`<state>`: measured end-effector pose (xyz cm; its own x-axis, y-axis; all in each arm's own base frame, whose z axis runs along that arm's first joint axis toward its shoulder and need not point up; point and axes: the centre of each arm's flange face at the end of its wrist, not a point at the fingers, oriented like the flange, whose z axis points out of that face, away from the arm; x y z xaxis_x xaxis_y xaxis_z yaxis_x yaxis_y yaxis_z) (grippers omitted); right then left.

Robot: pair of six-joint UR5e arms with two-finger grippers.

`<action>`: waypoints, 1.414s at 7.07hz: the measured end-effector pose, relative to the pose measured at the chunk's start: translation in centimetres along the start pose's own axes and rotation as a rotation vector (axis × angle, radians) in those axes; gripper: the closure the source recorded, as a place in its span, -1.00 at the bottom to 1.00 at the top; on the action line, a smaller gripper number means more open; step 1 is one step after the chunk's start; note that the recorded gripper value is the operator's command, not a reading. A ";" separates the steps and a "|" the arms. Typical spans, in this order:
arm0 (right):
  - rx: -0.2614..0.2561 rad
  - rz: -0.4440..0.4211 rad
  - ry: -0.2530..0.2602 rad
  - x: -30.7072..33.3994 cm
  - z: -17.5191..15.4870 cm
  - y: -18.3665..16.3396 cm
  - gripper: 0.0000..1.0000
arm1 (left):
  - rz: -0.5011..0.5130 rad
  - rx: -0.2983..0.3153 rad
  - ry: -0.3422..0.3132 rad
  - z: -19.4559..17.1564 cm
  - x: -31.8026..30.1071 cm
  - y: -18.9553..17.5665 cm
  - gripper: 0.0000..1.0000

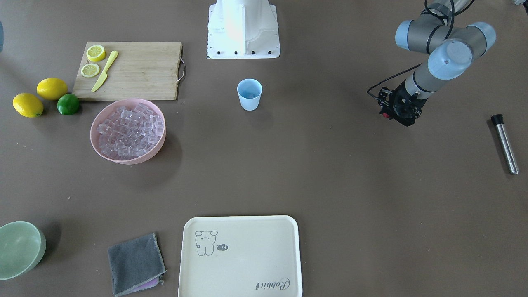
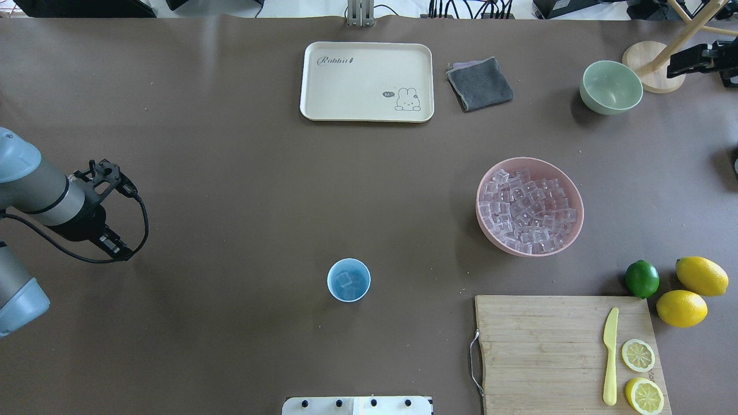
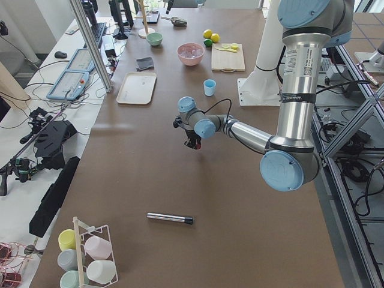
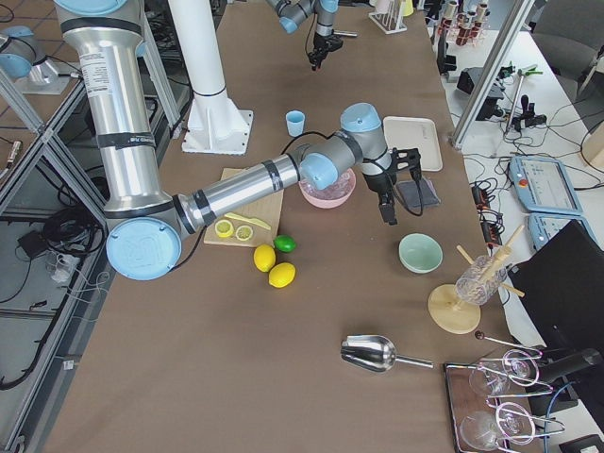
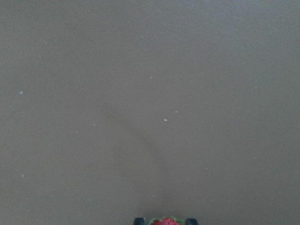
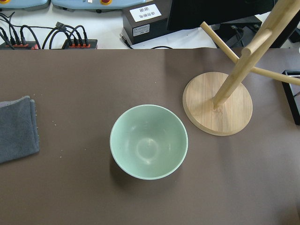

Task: Mash ice and strawberries in cup
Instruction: 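Carry the strawberry with the left gripper over the blue cup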

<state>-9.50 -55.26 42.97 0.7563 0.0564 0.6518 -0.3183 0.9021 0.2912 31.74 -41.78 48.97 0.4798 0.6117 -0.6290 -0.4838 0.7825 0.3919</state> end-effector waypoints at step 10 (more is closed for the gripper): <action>-0.066 -0.024 -0.073 -0.2 1.1 2.5 -1.00 | 0.136 0.359 0.041 -13.9 7.1 -12.6 1.00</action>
<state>-11.11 -53.48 44.32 0.7187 0.0052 0.6953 -0.2601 0.9294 0.2619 31.05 -48.89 30.24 0.3961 0.7131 -0.5784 -0.2508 0.6900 0.6790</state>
